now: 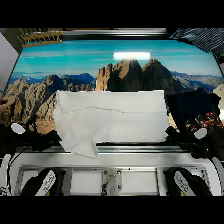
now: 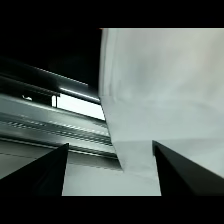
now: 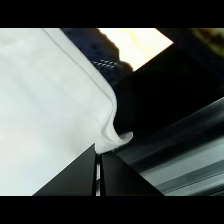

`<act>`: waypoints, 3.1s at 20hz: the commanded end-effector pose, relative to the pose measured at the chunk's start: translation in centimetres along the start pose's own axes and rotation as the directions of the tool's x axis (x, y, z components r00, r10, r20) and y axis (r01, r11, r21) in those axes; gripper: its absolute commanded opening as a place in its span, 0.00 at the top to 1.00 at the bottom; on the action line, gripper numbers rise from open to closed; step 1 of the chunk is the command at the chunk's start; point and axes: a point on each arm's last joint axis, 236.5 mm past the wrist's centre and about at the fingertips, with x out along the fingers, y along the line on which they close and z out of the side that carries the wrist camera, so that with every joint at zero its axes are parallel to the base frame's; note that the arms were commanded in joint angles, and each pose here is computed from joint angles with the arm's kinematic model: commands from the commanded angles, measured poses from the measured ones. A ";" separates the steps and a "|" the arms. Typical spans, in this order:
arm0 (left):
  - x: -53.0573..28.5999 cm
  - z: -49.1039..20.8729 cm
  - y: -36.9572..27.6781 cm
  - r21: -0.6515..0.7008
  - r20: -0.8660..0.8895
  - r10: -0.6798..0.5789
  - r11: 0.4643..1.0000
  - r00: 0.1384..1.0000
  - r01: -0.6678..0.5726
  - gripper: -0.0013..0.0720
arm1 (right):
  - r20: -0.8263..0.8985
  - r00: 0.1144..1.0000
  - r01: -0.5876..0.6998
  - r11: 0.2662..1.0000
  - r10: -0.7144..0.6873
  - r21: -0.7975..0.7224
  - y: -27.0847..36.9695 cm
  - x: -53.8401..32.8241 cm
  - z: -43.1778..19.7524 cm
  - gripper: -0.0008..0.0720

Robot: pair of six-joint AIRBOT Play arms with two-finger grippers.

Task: Fold the clothes and pants, and hang the long-sleeved shirts on hangers.

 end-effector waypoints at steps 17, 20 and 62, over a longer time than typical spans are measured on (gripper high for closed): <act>1.8 -2.9 -5.1 0.134 -0.149 -0.027 0.990 0.988 0.047 0.97 | -0.027 0.999 0.034 0.995 -0.037 -0.089 0.3 -1.9 0.4 0.98; -2.7 -2.3 -5.8 0.175 -0.087 -0.065 0.981 0.994 0.079 0.97 | -0.079 0.986 0.129 0.968 -0.149 -0.216 -0.8 -5.1 0.4 0.98; -3.2 13.9 -19.6 0.380 0.124 -0.198 0.915 0.972 0.138 0.97 | -0.139 0.979 -0.193 0.895 0.149 -0.403 13.3 1.7 12.4 0.12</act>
